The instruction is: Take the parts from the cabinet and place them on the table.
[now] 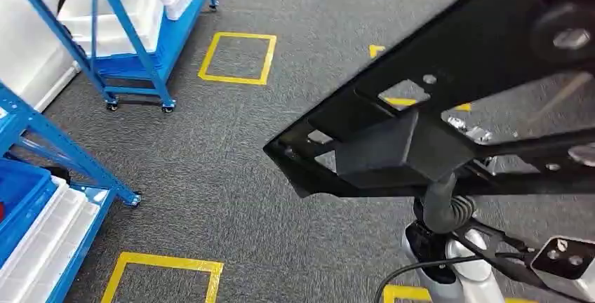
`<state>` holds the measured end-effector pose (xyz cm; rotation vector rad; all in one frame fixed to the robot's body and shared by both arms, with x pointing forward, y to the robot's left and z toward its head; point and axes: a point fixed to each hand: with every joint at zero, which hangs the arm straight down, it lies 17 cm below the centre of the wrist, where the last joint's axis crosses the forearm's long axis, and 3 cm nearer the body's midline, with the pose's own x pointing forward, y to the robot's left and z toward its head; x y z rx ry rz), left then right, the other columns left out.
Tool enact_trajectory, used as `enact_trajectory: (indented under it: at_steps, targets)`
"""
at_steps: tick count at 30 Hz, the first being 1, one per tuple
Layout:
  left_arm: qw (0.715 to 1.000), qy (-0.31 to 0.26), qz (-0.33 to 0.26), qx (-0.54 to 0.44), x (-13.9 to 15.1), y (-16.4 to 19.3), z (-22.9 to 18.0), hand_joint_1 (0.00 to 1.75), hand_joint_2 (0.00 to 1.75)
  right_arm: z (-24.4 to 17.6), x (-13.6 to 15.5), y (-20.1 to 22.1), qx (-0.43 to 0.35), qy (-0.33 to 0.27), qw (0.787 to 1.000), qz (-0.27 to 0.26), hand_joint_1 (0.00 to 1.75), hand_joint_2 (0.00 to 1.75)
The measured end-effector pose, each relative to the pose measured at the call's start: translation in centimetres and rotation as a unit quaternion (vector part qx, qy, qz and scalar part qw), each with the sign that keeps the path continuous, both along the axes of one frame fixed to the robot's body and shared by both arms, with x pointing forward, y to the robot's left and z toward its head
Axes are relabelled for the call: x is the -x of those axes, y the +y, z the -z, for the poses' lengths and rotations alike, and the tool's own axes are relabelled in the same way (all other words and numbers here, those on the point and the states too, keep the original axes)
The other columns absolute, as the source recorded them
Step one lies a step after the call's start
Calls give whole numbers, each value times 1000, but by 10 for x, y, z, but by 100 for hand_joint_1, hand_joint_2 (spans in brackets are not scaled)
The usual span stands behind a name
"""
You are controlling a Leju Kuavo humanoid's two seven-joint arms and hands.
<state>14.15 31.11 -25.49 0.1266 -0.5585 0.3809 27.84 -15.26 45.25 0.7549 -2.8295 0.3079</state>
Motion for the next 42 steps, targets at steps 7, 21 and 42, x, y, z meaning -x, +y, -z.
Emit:
enact_trajectory:
  at_steps: [7,21,42]
  targets:
    - [1000,-6,-11,8,-2,-4,-1,0,175,-2,-19,3,0,12,1000,-13,175,175]
    - [999,44,-31,6,20,2,9,0,175,17,-38,-6,7,47,999,-2,175,175]
    - [998,46,-34,7,21,2,9,0,175,21,-40,-8,11,53,999,2,175,175]
